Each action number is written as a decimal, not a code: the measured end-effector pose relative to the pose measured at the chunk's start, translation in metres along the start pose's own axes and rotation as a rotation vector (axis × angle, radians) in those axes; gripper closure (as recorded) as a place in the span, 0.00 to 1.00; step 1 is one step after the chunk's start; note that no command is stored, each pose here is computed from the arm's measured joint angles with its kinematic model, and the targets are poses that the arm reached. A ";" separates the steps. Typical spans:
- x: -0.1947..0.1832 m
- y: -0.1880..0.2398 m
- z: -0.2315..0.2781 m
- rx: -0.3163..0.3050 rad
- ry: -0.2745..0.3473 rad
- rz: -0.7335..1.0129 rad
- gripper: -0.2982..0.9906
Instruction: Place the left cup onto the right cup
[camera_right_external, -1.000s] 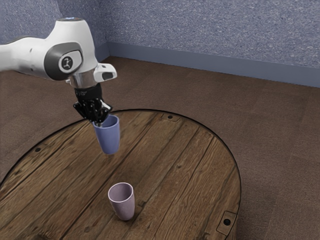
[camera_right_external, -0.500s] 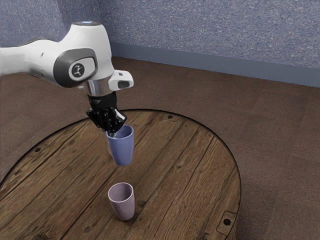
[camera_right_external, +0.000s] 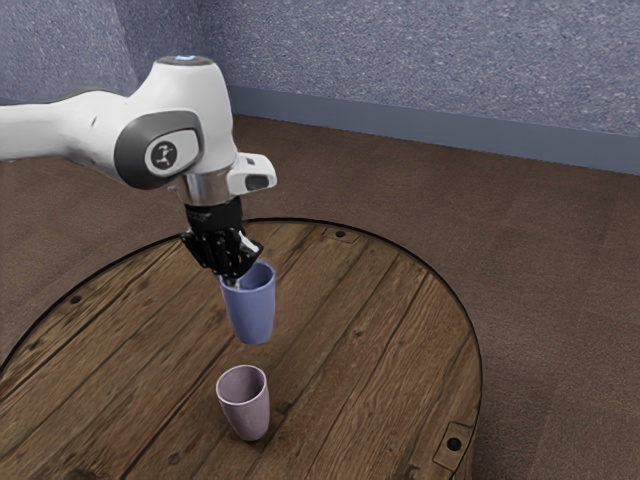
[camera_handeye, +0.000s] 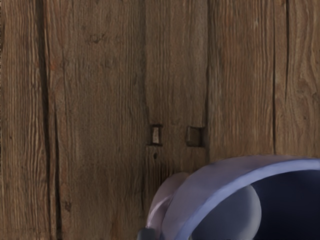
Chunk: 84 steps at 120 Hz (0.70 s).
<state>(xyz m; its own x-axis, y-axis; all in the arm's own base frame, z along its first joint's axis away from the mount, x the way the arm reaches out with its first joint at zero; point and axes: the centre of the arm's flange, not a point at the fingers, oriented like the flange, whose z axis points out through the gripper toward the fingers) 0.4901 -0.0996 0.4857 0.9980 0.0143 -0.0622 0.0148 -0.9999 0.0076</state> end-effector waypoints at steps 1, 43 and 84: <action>-0.001 0.000 0.000 0.000 0.001 0.000 0.84; -0.019 0.003 -0.001 -0.005 0.000 -0.003 0.84; -0.027 0.006 0.033 -0.001 -0.045 -0.021 0.84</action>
<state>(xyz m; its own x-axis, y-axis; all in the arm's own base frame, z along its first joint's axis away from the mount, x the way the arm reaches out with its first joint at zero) 0.4614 -0.1065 0.4549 0.9936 0.0354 -0.1075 0.0363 -0.9993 0.0064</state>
